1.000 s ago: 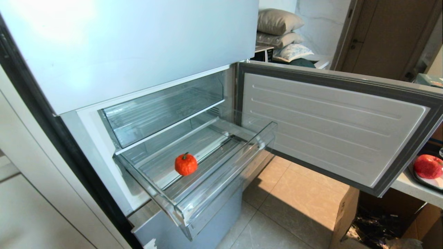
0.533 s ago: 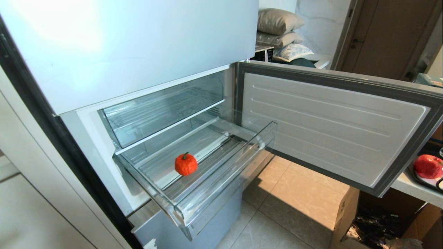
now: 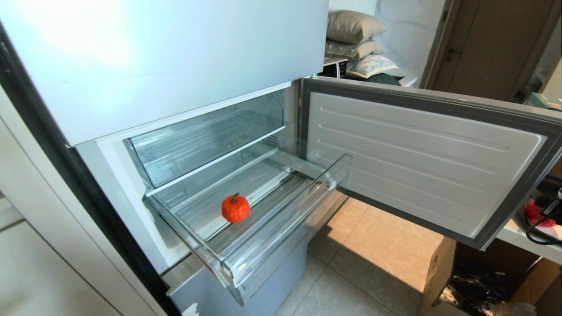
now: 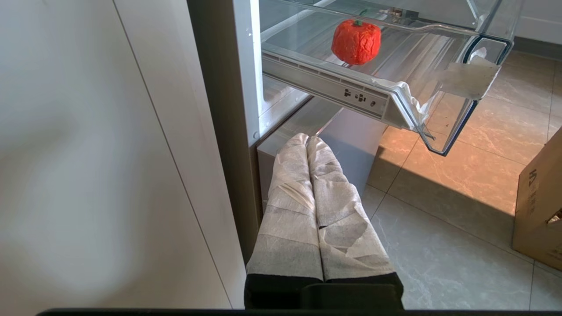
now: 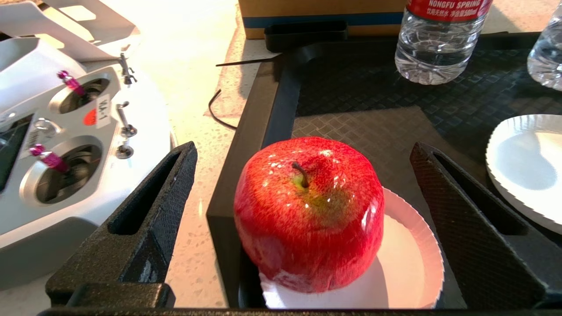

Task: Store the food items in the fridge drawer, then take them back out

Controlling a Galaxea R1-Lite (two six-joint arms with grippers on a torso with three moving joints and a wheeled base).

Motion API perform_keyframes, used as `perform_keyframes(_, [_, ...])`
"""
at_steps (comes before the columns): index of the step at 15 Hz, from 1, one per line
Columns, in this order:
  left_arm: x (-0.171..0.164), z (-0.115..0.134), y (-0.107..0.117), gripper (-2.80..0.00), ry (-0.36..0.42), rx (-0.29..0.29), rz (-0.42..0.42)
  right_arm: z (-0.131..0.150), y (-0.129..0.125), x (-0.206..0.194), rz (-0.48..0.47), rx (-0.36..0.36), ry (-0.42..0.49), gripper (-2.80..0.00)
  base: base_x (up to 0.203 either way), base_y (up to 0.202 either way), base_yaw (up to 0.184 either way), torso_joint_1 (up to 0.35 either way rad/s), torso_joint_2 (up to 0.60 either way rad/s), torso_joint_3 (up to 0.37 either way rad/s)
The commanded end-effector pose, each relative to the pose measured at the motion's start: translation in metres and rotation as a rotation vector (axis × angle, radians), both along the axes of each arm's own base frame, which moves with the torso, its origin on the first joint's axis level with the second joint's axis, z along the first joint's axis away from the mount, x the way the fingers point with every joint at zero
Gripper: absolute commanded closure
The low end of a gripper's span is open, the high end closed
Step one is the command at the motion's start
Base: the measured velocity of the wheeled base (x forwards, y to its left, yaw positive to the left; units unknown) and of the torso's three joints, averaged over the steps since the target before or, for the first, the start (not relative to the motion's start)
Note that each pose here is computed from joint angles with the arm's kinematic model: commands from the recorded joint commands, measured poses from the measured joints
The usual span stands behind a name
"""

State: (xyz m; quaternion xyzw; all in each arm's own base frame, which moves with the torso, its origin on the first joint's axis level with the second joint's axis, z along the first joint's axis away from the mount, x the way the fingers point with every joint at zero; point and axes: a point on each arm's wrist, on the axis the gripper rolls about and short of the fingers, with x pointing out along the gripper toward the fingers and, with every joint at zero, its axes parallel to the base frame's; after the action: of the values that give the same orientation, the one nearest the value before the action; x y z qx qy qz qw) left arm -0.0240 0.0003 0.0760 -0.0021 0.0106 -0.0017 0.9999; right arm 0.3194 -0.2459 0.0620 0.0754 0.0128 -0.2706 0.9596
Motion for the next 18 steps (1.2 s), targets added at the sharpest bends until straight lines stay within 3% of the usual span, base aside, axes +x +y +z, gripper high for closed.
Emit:
perform_keyframes(1, [0.000,0.000,0.000,0.00,-0.001,0.000,0.000,-0.007,0.002,0.010,0.019,0.000,-0.002,-2.80,0.000,0.000,0.000,0.000,0.00,0.000])
perform_keyframes(16, [0.000,0.000,0.000,0.00,0.000,0.000,0.000,-0.030,0.002,0.016,0.025,0.032,0.036,-2.80,0.000,0.000,0.000,0.000,0.00,0.000])
perform_keyframes(17, [0.000,0.000,0.000,0.00,0.000,0.000,0.000,-0.028,0.002,0.015,0.022,0.030,0.033,0.00,0.000,0.000,0.000,0.000,0.00,0.000])
perform_keyframes(18, [0.000,0.000,0.000,0.00,-0.001,0.000,0.000,-0.026,0.002,0.015,0.020,0.028,0.028,0.00,0.000,0.000,0.000,0.000,0.00,0.000])
